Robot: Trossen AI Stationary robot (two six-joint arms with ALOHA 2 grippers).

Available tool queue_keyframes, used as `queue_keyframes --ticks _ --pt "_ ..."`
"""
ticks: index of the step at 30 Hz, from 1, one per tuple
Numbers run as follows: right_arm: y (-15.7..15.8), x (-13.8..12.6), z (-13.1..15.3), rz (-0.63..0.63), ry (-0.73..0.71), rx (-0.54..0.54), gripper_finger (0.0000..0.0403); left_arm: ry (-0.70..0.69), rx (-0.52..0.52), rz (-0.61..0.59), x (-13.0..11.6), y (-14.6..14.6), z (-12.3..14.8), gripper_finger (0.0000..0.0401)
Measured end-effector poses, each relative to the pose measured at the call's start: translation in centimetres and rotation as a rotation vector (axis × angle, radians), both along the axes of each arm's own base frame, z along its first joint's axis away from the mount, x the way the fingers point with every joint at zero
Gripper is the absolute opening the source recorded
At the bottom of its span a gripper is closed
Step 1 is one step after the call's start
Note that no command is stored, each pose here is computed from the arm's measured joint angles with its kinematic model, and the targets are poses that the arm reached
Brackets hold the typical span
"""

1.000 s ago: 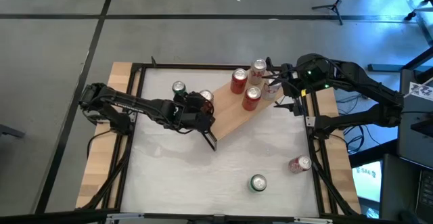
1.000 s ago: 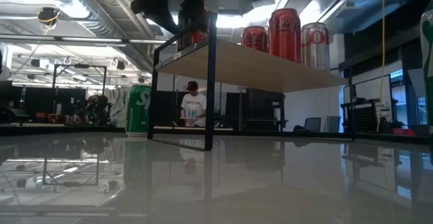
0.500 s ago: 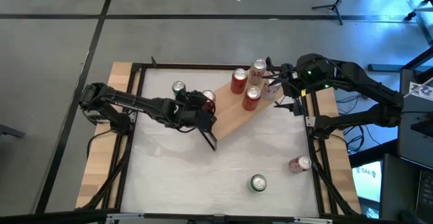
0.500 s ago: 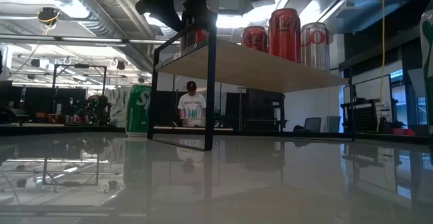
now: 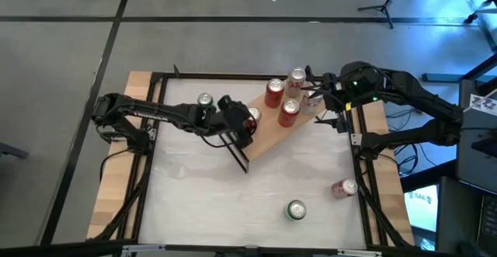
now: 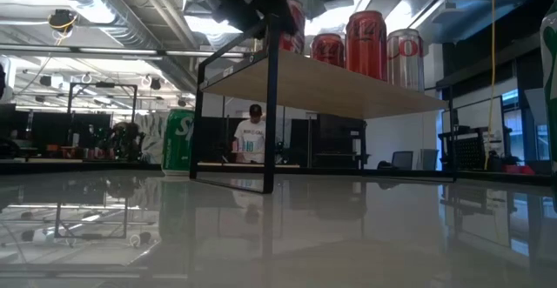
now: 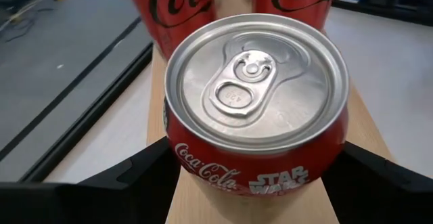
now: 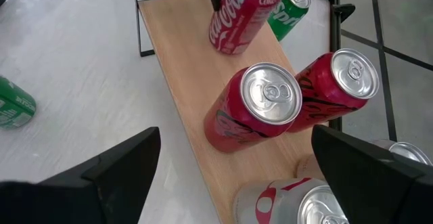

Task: Place canned beverage on shelf
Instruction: Put the left red and white soda can on the shelf

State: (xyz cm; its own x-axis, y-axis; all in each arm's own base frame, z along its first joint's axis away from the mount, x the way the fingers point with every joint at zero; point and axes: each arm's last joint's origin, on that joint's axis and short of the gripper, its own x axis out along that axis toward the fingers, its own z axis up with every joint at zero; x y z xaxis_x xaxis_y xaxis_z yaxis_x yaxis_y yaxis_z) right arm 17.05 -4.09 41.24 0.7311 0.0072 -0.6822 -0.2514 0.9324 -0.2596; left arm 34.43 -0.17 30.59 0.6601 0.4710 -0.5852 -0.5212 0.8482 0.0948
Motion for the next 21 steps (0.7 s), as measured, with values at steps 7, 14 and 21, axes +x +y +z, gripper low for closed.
queue_keyframes --ticks 7,14,21 --pt "0.0 0.0 0.0 0.0 0.0 0.0 0.0379 0.028 0.002 -0.099 0.2 2.4 0.1 0.0294" --pt "0.0 0.0 0.0 0.0 0.0 0.0 0.0379 0.027 0.028 -0.221 0.4 4.8 0.4 0.0294" --pt "0.0 0.0 0.0 0.0 0.0 0.0 0.0379 0.028 0.025 -0.275 0.1 7.7 0.4 0.0294"
